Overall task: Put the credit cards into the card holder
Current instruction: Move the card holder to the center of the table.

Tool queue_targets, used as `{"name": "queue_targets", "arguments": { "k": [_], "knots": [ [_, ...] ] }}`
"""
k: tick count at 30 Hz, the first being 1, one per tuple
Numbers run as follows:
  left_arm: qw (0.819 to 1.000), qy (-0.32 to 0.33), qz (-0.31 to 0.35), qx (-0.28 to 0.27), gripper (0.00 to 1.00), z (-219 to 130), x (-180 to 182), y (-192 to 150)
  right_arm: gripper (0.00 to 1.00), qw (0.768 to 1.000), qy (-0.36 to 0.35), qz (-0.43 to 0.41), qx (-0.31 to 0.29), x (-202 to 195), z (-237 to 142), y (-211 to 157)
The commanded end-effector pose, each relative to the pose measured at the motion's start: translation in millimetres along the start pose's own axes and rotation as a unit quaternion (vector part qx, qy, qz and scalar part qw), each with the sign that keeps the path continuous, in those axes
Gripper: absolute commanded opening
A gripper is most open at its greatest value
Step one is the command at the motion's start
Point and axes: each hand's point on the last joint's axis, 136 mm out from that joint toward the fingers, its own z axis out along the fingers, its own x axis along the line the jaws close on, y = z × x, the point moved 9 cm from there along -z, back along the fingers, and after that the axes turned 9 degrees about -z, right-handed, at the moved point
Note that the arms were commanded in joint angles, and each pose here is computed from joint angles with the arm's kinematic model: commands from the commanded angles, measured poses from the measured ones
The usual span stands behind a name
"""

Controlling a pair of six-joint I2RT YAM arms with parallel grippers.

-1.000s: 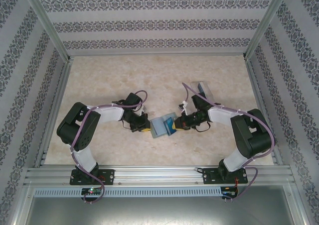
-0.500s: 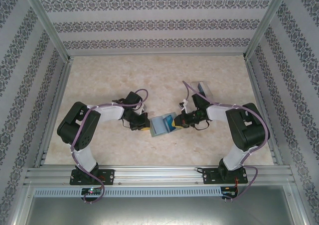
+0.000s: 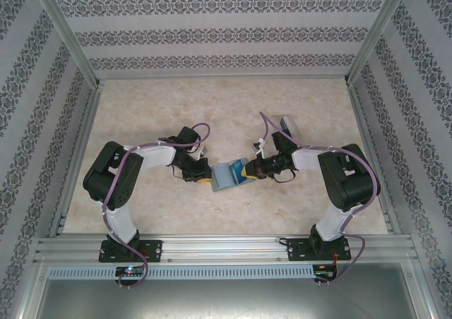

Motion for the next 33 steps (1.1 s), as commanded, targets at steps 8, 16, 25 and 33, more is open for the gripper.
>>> {"name": "queue_targets", "arguments": {
  "k": [8, 16, 25, 33],
  "knots": [
    [0.996, 0.058, -0.008, -0.062, 0.12, -10, 20, 22, 0.00, 0.999, 0.030, -0.013, -0.002, -1, 4, 15],
    [0.996, 0.058, -0.008, -0.061, 0.12, -9, 20, 23, 0.00, 0.999, 0.039, -0.009, 0.000, -4, 16, 15],
    [0.997, 0.055, -0.013, -0.060, 0.12, -10, 23, 24, 0.00, 0.998, 0.065, -0.011, -0.008, -1, 14, 21],
    [0.997, 0.052, -0.014, -0.064, 0.12, -14, 25, 25, 0.00, 0.998, 0.068, -0.005, 0.001, -5, 29, 16]
  ]
}}
